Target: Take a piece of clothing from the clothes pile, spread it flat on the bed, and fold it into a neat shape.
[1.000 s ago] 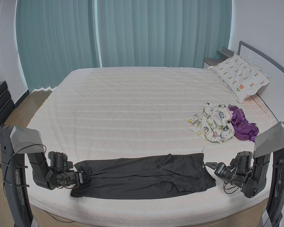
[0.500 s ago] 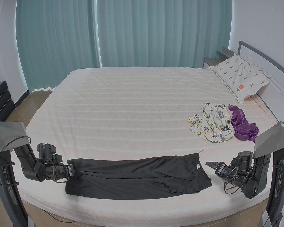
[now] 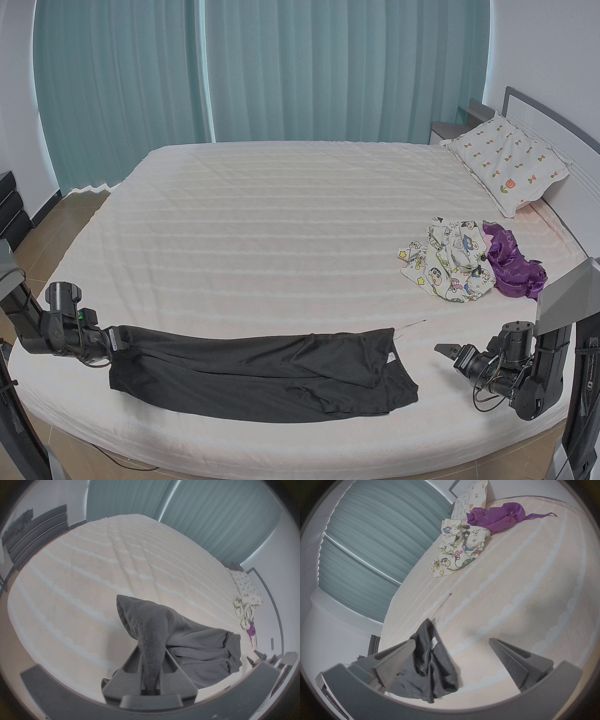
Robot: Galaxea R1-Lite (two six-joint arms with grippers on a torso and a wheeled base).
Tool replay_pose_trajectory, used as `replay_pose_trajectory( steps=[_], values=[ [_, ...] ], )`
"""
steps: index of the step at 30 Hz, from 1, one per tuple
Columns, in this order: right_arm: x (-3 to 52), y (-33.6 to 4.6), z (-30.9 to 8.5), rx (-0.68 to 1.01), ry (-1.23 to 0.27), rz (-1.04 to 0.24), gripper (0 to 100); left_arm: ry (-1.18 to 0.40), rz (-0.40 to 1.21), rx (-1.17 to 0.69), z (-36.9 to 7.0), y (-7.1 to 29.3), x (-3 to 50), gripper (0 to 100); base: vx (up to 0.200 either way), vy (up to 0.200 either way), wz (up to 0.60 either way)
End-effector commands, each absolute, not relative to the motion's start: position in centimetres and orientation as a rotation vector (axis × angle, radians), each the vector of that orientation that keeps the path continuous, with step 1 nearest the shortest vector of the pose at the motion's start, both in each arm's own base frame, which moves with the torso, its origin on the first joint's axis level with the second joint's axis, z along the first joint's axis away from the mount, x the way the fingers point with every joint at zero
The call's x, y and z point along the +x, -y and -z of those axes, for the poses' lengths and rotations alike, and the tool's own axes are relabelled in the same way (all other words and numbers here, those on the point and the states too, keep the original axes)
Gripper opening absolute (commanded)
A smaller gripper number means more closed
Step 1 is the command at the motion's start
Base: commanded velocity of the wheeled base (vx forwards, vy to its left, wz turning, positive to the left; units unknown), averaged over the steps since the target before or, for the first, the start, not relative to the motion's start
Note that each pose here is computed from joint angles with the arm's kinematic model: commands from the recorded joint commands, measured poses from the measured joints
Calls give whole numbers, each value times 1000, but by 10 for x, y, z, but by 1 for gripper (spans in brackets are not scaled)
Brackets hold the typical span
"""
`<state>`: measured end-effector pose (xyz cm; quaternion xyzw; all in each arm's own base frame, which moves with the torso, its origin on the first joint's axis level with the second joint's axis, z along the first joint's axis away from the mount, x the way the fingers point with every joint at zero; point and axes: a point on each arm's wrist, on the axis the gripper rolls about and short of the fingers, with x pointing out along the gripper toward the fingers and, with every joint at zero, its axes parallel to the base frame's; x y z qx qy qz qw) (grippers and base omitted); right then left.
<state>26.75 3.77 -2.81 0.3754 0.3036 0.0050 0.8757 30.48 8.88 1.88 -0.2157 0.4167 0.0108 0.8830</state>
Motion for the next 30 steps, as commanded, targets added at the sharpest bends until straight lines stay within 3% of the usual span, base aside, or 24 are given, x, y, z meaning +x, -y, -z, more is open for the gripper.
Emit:
replay_pose_trajectory(
  steps=[1,8,18,30],
  values=[
    [268,-38,28,784,-629,-12,100,-767,-84,-466,-52,-119,305,0,0,0,0],
    [269,-34,27,790,-618,-1,100,-760,-98,-467,-63,-116,300,0,0,0,0],
    [267,-26,21,806,-606,-1,100,-794,-54,-572,-82,-26,300,0,0,0,0],
    [263,-17,11,836,-597,-35,100,-826,-55,-540,-82,44,290,0,0,0,0]
  ],
)
